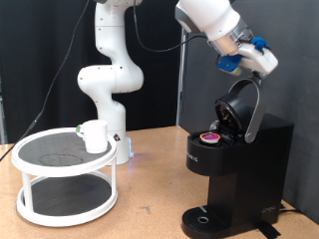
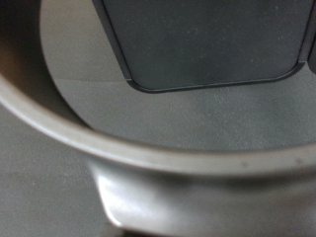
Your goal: Make a cup of coffee with the keurig machine
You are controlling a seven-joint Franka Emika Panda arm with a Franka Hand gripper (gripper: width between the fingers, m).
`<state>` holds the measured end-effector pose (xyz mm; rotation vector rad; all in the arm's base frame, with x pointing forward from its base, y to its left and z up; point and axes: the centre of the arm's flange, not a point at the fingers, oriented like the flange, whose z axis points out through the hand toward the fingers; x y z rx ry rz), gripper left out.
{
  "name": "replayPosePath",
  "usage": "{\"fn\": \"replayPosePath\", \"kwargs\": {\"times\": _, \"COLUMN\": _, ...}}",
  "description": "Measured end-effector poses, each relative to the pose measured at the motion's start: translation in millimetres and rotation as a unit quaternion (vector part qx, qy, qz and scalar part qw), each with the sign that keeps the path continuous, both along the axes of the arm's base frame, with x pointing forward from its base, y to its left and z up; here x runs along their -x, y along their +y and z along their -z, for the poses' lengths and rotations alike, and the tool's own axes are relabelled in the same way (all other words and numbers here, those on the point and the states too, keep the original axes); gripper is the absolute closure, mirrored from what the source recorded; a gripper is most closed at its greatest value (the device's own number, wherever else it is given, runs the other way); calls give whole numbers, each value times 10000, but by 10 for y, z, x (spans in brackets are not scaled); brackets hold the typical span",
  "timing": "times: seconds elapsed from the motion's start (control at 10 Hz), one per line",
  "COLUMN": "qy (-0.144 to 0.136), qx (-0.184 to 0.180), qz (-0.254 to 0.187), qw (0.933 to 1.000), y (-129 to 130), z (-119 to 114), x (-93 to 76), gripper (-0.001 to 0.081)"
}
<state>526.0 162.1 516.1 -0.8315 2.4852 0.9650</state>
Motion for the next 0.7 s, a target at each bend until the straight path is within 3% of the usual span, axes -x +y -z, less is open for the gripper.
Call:
{"fn": "replayPosePath", "kwargs": {"times": 0.4, "qy": -15, "qx": 0, "qz": 27, "qw": 10000, "y": -79, "z": -18, "x": 4, "gripper": 803}}
{"fn": "replayPosePath", "kwargs": {"times": 0.7, "qy": 63, "qx": 141, "qz": -62, "qw": 9999, "y": -385, "z": -28, "x": 69, "gripper": 806}}
